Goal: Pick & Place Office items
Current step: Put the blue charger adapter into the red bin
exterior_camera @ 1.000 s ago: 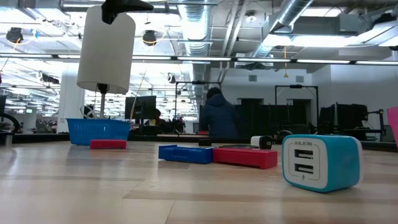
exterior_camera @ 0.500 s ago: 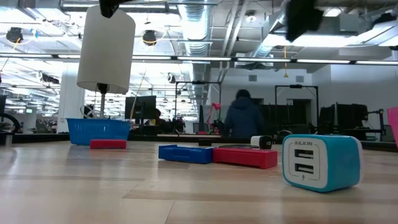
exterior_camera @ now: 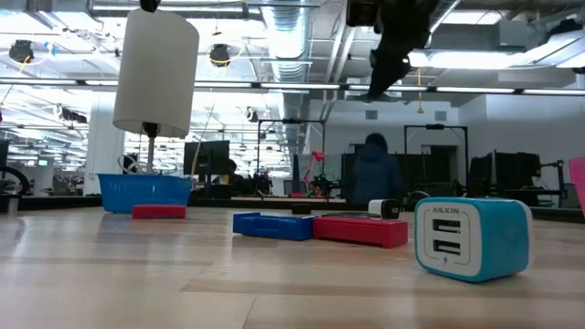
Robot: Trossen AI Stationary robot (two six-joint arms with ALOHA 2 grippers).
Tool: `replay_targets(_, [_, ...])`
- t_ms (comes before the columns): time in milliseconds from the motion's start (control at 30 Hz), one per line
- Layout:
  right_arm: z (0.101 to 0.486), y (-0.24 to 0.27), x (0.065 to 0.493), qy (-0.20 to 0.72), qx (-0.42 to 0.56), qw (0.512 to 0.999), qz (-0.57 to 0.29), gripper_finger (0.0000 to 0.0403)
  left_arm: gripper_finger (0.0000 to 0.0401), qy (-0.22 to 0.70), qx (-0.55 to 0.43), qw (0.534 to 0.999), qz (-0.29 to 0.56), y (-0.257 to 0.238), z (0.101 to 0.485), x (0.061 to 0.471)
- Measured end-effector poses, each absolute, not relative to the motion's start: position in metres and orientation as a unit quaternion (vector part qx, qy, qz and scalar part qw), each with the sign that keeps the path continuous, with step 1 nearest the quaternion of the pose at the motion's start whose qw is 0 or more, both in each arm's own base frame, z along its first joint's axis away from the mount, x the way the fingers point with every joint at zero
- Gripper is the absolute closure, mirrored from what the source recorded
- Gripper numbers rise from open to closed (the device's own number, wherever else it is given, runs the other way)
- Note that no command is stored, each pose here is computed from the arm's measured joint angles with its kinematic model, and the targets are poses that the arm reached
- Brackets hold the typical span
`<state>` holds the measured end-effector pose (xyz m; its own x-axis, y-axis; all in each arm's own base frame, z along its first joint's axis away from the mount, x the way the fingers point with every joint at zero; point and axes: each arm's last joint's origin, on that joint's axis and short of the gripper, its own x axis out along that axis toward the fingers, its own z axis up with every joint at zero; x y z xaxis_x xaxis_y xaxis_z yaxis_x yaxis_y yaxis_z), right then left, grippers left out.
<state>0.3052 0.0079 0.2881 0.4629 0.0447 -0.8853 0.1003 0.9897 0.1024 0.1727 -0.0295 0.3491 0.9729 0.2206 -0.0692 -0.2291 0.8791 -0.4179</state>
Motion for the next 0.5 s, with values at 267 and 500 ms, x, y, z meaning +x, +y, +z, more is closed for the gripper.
replay_targets(267, [0.268, -0.009, 0.317, 0.547, 0.077, 0.833, 0.014, 0.0188, 0.0117, 0.011, -0.209, 0.970, 0.123, -0.029, 0.349, 0.173])
replay_targets(500, [0.235, 0.012, 0.339, 0.590, 0.079, 0.801, 0.061, 0.0188, 0.0117, 0.006, -0.217, 0.968, 0.128, -0.029, 0.349, 0.173])
